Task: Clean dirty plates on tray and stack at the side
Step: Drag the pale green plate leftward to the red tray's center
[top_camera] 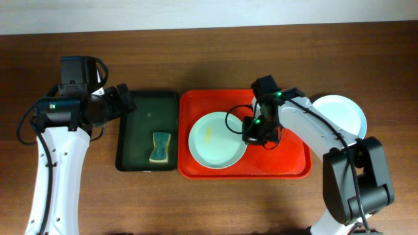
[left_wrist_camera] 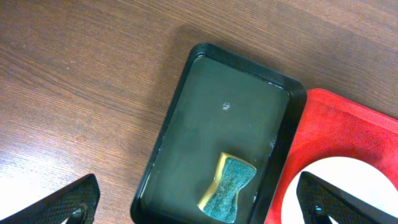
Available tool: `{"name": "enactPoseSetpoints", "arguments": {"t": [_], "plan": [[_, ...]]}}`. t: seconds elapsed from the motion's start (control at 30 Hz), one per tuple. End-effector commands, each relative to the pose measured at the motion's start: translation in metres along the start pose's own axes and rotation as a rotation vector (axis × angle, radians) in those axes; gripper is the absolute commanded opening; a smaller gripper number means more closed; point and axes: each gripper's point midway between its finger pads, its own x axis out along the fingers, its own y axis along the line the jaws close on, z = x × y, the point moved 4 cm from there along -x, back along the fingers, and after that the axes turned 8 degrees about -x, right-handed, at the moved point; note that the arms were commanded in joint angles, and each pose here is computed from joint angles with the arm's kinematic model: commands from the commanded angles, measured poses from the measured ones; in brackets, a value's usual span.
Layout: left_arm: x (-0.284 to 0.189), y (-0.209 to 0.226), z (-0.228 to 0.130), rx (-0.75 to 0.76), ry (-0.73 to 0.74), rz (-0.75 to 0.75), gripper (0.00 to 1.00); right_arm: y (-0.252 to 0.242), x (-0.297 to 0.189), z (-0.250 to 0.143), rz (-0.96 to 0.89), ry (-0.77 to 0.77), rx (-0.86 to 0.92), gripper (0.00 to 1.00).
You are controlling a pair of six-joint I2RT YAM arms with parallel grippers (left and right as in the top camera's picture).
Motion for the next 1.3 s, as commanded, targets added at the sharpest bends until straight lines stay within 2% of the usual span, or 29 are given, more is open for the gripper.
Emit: {"name": "enactPoseSetpoints", "arguments": {"t": [0.0, 0.6, 0.97, 1.1, 1.27], "plan": [[-0.001, 0.0, 0.0, -0.013, 0.0, -0.006, 0.99, 0.005, -0.004, -0.004, -0.05, -0.019, -0.025, 0.04], [-0.001, 0.0, 0.0, -0.013, 0.0, -0.006, 0.99, -0.022, -0.007, 0.005, -0.277, -0.086, -0.034, 0.04], [-0.001, 0.0, 0.0, -0.013, 0.0, -0.006, 0.99, -0.025, -0.008, 0.003, -0.295, -0.076, -0.031, 0.04], [-0.001, 0.0, 0.0, -0.013, 0.0, -0.006, 0.99, -0.023, -0.009, 0.019, -0.287, -0.153, -0.038, 0.04], [-0.001, 0.0, 0.0, -0.013, 0.0, -0.006, 0.99, -0.027, -0.001, 0.024, -0.287, -0.167, 0.051, 0.04]]}}
